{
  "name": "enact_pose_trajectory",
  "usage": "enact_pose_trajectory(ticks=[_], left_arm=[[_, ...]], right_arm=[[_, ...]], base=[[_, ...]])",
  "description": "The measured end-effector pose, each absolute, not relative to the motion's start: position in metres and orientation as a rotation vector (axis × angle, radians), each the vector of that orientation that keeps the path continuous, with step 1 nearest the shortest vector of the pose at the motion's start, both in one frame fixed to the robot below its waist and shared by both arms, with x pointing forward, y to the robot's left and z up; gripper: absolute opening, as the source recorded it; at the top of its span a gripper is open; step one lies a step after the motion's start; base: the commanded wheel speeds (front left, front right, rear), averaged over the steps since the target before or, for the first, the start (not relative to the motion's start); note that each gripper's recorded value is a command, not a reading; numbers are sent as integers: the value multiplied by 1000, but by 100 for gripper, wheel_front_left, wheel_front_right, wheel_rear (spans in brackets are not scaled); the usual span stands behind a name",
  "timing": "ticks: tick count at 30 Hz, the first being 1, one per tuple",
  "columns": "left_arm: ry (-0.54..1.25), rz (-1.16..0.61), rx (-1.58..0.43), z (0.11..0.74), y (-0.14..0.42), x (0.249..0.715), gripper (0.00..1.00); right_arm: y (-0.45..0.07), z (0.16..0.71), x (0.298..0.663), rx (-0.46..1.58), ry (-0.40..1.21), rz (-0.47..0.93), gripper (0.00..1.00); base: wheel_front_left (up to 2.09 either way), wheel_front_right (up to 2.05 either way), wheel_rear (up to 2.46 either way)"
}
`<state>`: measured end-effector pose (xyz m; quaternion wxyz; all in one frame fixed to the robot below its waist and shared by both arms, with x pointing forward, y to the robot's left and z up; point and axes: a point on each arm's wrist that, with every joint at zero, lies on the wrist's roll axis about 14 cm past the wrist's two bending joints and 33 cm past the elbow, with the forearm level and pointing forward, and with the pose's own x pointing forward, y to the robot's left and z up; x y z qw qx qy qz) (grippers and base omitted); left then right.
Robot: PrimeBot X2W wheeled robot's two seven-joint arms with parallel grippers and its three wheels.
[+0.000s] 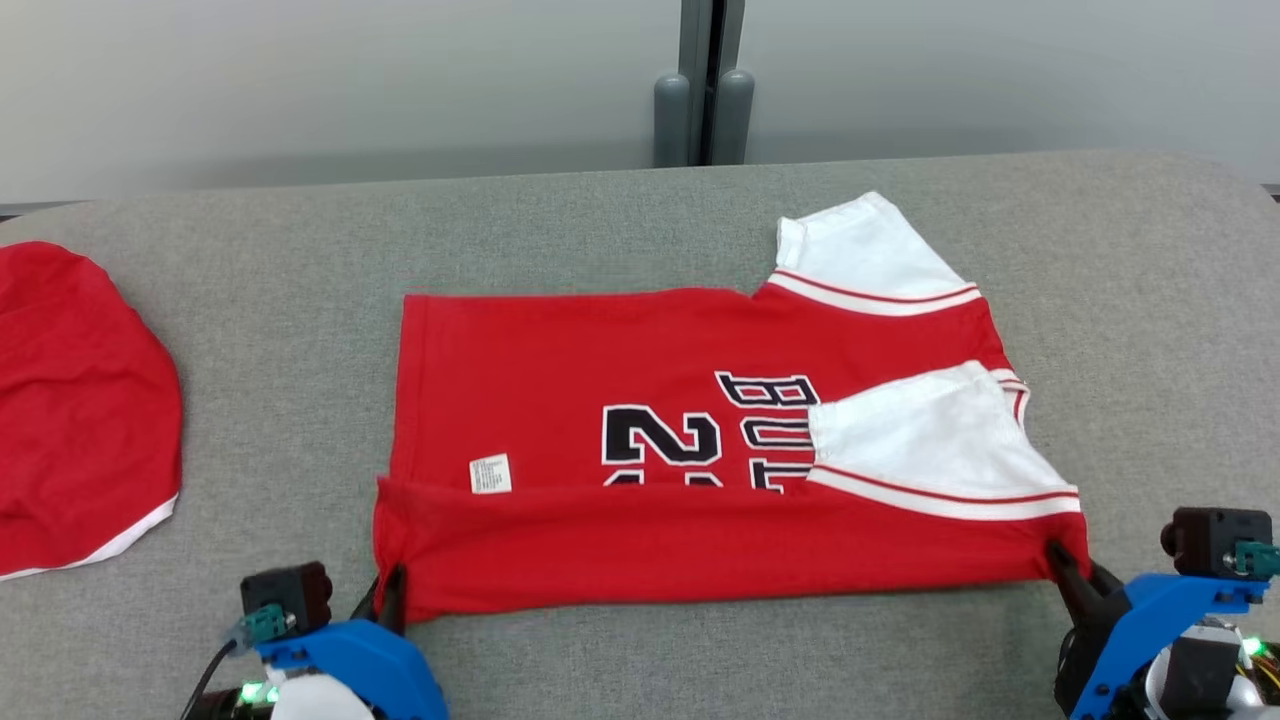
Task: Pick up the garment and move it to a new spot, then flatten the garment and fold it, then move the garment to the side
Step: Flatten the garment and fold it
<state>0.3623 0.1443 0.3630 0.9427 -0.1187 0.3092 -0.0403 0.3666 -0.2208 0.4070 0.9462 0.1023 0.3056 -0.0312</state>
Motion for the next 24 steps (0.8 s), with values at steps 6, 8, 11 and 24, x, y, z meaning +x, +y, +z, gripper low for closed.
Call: enact_pose_trajectory(ticks=[6, 8, 11, 24], left_arm=[[698, -69, -251, 361, 147, 332, 0], [707, -67, -251, 363, 148, 326, 0], [724, -66, -263, 364, 148, 320, 19], [720, -117, -289, 380, 146, 339, 100]], right_arm=[[-219, 407, 341, 232, 677, -55, 0], [-219, 405, 335, 241, 699, -54, 0], [-220, 401, 326, 247, 737, -56, 2], [-214, 430, 367, 179, 646, -22, 100]], base=[[0, 0, 0], [0, 0, 0], [0, 0, 0], [0, 0, 0]])
